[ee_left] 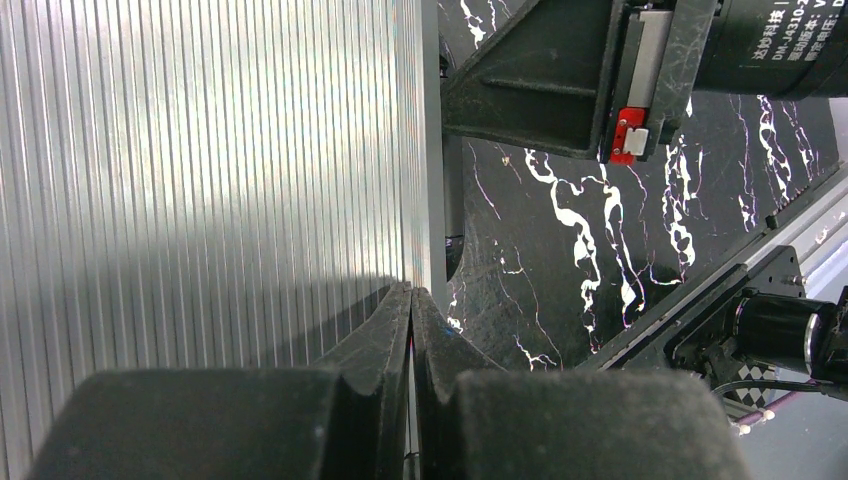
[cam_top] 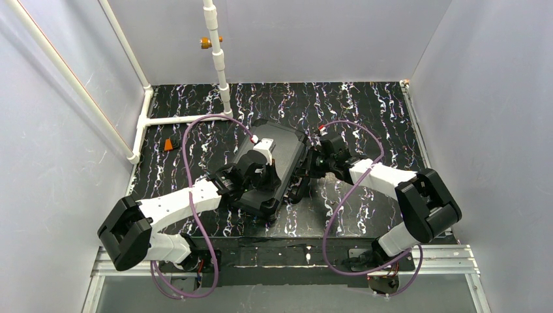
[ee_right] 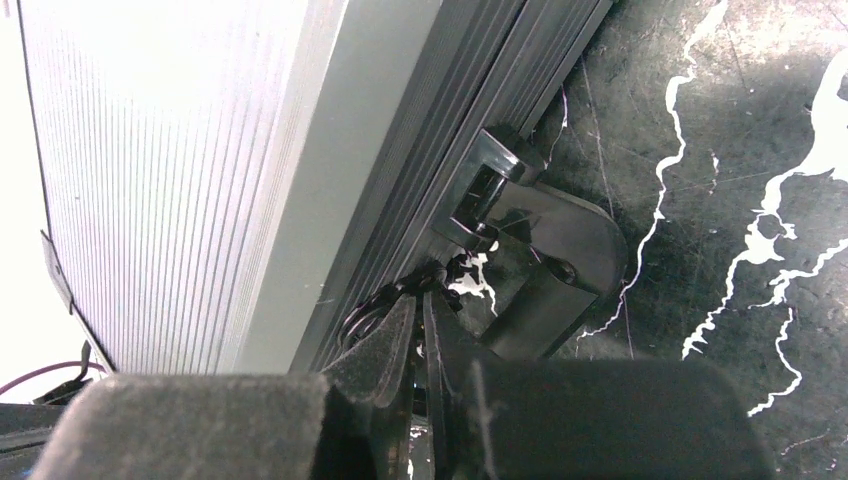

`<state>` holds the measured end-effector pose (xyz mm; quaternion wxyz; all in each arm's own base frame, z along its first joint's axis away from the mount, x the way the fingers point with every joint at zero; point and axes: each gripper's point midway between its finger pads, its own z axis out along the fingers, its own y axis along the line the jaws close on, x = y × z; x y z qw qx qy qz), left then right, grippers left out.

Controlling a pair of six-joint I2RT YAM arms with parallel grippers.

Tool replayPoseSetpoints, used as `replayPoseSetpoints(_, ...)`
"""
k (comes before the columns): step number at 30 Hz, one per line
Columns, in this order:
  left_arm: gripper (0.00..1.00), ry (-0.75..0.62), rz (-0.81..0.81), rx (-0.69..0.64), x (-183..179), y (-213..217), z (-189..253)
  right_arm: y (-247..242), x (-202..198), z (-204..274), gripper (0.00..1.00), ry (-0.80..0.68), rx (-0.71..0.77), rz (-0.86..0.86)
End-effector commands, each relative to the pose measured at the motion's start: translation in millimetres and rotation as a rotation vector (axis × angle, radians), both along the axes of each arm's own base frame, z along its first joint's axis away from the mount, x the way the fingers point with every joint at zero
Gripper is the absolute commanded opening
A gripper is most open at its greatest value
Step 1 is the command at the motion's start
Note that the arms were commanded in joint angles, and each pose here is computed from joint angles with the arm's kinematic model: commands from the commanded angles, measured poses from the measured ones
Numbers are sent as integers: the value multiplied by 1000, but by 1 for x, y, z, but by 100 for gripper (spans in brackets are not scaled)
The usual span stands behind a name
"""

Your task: Pack up texas hold em set

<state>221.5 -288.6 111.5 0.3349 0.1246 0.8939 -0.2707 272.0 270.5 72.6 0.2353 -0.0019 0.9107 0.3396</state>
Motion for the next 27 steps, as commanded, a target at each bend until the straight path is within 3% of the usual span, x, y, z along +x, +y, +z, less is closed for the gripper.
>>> replayPoseSetpoints(1, 0, 261, -47, 305, -59, 56, -85, 17, 4, 11, 14, -26, 49, 27)
replayPoseSetpoints(27, 0, 260, -54, 302, -59, 54, -85, 14, -19, -9, 12, 14, 5, 43)
